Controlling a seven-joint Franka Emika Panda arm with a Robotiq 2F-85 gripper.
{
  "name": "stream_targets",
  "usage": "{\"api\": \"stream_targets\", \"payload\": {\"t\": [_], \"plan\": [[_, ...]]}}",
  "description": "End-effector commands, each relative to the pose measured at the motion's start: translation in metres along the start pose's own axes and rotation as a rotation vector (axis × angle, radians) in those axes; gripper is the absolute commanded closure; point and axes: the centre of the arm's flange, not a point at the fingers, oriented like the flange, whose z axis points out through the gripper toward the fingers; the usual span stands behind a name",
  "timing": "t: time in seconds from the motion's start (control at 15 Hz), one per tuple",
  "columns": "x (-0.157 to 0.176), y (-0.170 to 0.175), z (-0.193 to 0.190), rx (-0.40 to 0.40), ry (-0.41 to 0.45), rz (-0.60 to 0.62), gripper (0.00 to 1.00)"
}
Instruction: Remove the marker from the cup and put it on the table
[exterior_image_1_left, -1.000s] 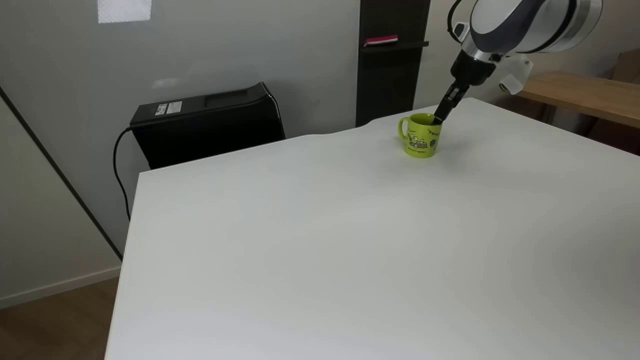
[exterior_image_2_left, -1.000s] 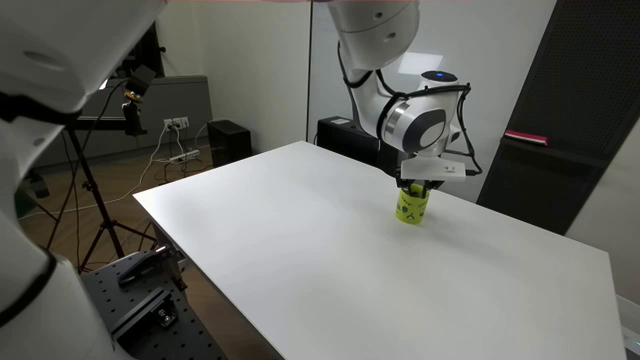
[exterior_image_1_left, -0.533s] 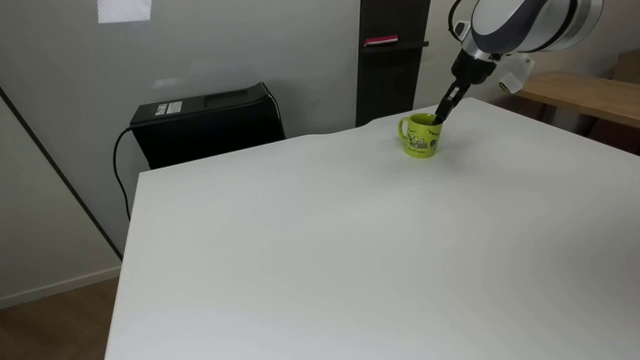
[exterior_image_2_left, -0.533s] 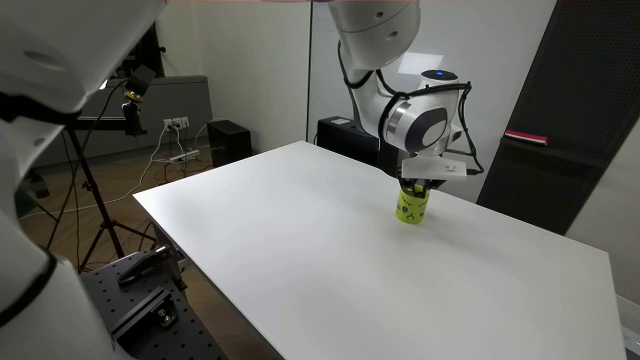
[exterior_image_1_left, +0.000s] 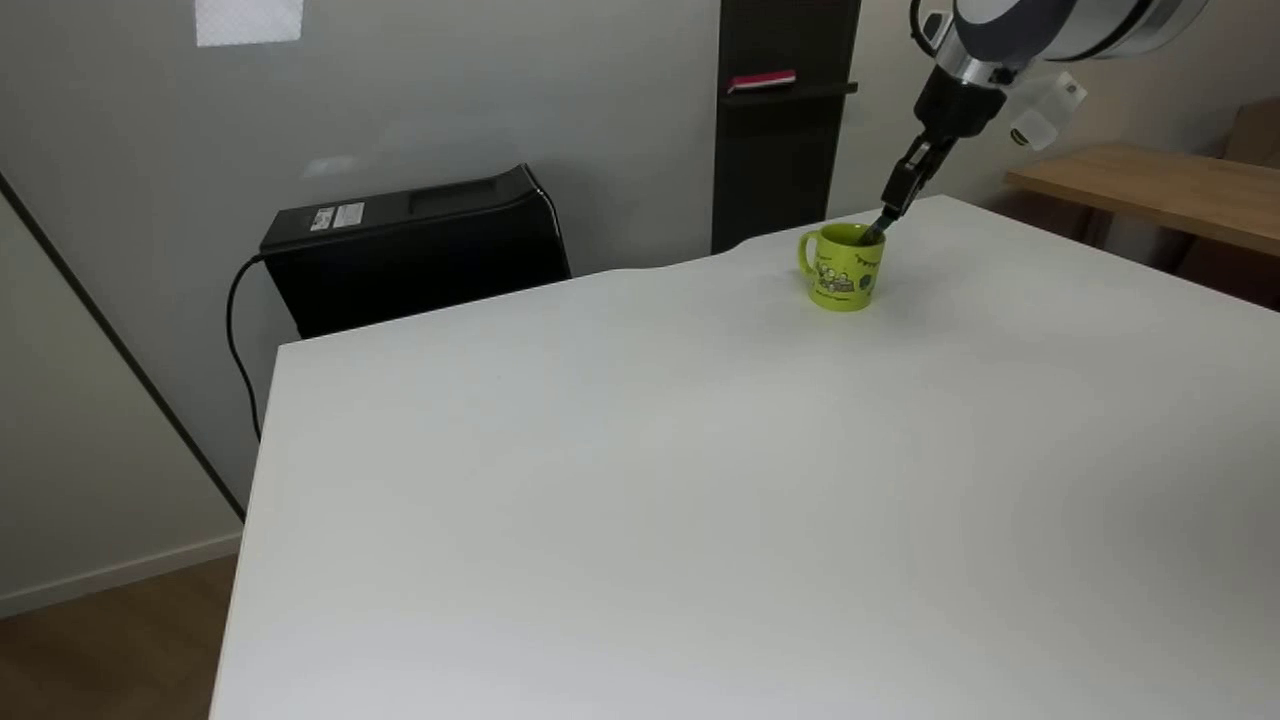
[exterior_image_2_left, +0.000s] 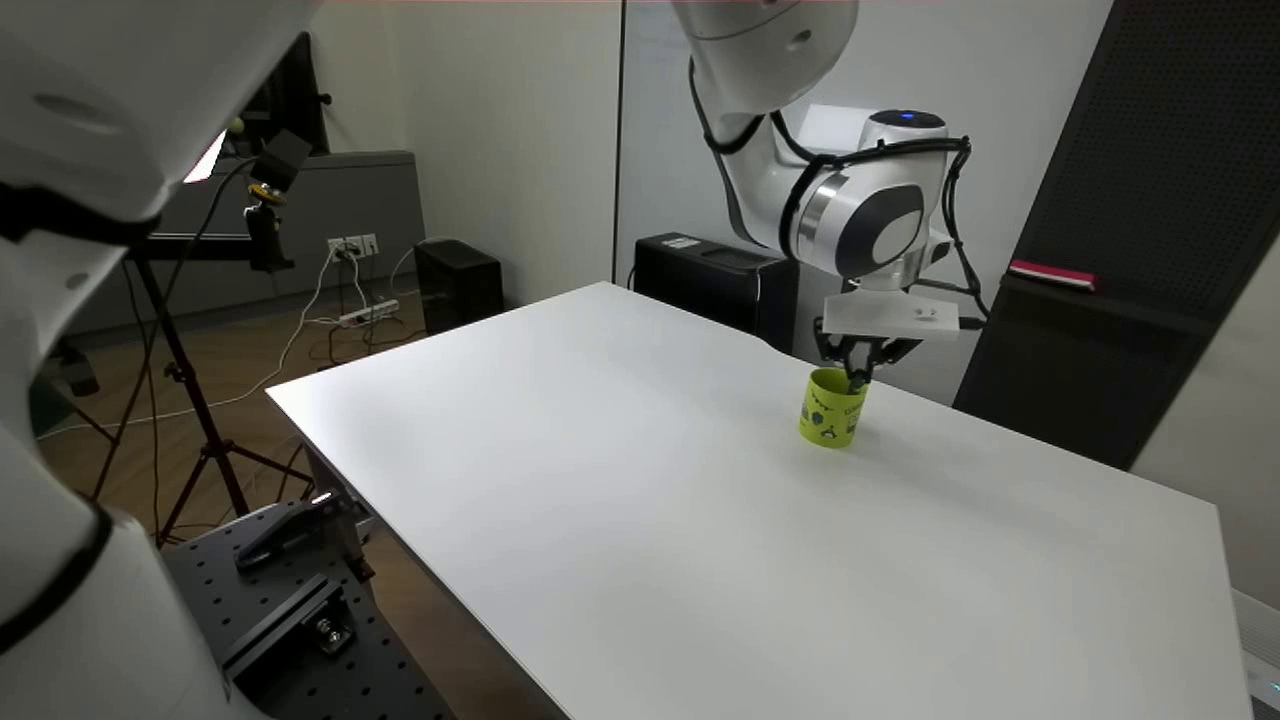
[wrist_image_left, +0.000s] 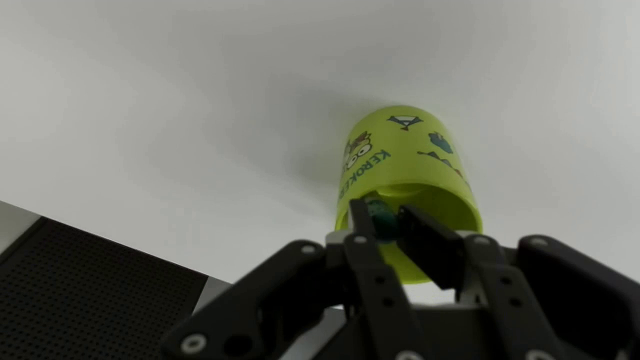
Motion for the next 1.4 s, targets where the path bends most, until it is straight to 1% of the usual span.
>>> {"api": "stream_targets", "payload": {"t": [0.0, 0.33, 0.6, 0.8, 1.0, 1.33], "plan": [[0.011, 0.020, -0.031, -0.006, -0.001, 0.049, 0.97], [0.013, 0.033, -0.066, 0.023, 0.015, 0.078, 0.97], [0.015, 0.038, -0.092, 0.103, 0.038, 0.113, 0.97], [0.012, 0.040, -0.105, 0.144, 0.053, 0.133, 0.97], [0.011, 0.028, -0.108, 0.180, 0.067, 0.116, 0.97], [0.012, -0.004, -0.093, 0.281, 0.063, 0.066, 0.97]]}}
